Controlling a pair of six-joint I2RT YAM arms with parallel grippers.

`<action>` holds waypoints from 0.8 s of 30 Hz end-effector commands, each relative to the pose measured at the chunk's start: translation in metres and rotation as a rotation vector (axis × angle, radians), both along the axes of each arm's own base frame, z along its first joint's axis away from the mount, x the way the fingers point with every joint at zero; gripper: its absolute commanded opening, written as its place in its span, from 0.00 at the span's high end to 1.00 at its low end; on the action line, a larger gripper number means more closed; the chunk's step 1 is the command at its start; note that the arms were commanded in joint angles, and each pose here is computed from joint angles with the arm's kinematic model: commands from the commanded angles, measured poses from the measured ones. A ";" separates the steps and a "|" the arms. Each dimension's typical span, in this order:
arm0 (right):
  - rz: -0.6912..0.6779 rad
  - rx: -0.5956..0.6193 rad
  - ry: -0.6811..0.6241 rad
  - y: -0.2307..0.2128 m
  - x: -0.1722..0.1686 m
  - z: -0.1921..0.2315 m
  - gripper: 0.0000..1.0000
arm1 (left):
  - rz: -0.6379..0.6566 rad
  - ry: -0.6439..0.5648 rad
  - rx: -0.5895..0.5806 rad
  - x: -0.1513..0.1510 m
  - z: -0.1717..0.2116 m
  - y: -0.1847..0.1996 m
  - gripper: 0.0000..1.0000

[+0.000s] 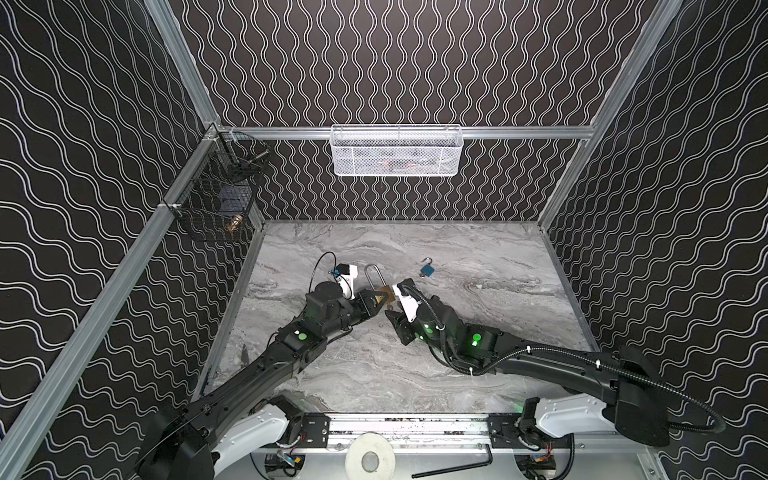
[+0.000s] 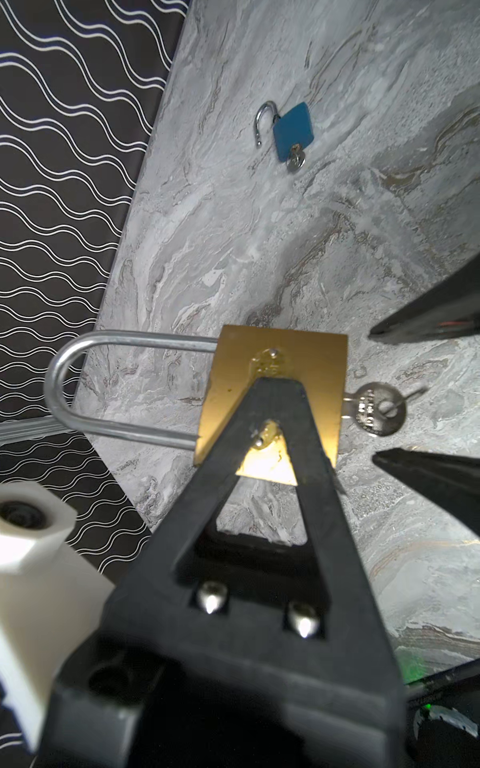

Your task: Unlock with the key

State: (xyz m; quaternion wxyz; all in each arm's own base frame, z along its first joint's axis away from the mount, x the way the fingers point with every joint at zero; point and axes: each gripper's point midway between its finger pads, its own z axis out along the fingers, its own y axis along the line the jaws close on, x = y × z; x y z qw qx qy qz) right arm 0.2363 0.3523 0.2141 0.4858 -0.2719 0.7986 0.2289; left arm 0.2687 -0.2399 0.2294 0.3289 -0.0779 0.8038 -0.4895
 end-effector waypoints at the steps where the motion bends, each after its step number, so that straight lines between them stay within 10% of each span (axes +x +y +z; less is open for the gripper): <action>1: 0.002 -0.012 -0.010 0.001 0.001 0.003 0.62 | 0.001 -0.083 -0.054 0.005 0.026 -0.003 1.00; 24: 0.015 -0.003 -0.011 0.007 0.001 0.006 0.77 | -0.004 -0.095 -0.063 0.004 0.029 -0.004 1.00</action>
